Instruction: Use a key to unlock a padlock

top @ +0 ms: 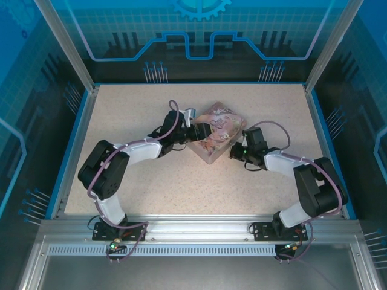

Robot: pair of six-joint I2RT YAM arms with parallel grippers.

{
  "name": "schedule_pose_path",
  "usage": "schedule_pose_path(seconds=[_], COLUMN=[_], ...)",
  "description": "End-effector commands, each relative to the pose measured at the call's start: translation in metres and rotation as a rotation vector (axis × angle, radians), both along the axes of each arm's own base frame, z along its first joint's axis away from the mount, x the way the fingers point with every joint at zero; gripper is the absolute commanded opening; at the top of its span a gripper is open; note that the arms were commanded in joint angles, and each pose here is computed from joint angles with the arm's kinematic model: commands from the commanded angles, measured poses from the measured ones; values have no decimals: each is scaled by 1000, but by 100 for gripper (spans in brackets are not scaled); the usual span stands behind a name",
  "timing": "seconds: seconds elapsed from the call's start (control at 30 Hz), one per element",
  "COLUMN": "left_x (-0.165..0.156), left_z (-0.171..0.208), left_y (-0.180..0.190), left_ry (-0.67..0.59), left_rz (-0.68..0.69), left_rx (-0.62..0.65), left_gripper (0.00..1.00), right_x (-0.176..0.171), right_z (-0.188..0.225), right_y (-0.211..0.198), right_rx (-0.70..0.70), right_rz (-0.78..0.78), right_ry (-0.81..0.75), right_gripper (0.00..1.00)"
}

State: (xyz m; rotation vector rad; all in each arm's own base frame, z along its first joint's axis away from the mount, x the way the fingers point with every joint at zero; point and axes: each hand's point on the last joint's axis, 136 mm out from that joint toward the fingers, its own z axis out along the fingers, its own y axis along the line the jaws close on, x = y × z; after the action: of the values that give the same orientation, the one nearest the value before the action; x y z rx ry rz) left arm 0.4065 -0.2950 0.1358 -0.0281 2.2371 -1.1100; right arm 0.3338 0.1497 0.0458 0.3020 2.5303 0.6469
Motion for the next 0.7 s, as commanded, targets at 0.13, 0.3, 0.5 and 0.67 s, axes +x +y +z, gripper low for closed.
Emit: schedule_pose_path(seconds=[0.13,0.3,0.5,0.67], left_x=[-5,-7,-13,-14], left_z=[-6,0,9,18], left_y=[-9,-47,-78,-96], left_ry=[67,52,7,-15], left_rz=[-34,-95,-143,-169], left_rx=[47,9,12,-1], left_gripper=[71,71,71,71], right_x=[-16,-14,-15,-15], right_z=[-7,-8,-11,-12], right_y=[-8,-8,-7,-6], right_rx=[-15,-5,-10,-12], right_rz=[-20,-44,-45,-42], right_ry=[27,23,30,30], right_gripper=[1,1,1,2])
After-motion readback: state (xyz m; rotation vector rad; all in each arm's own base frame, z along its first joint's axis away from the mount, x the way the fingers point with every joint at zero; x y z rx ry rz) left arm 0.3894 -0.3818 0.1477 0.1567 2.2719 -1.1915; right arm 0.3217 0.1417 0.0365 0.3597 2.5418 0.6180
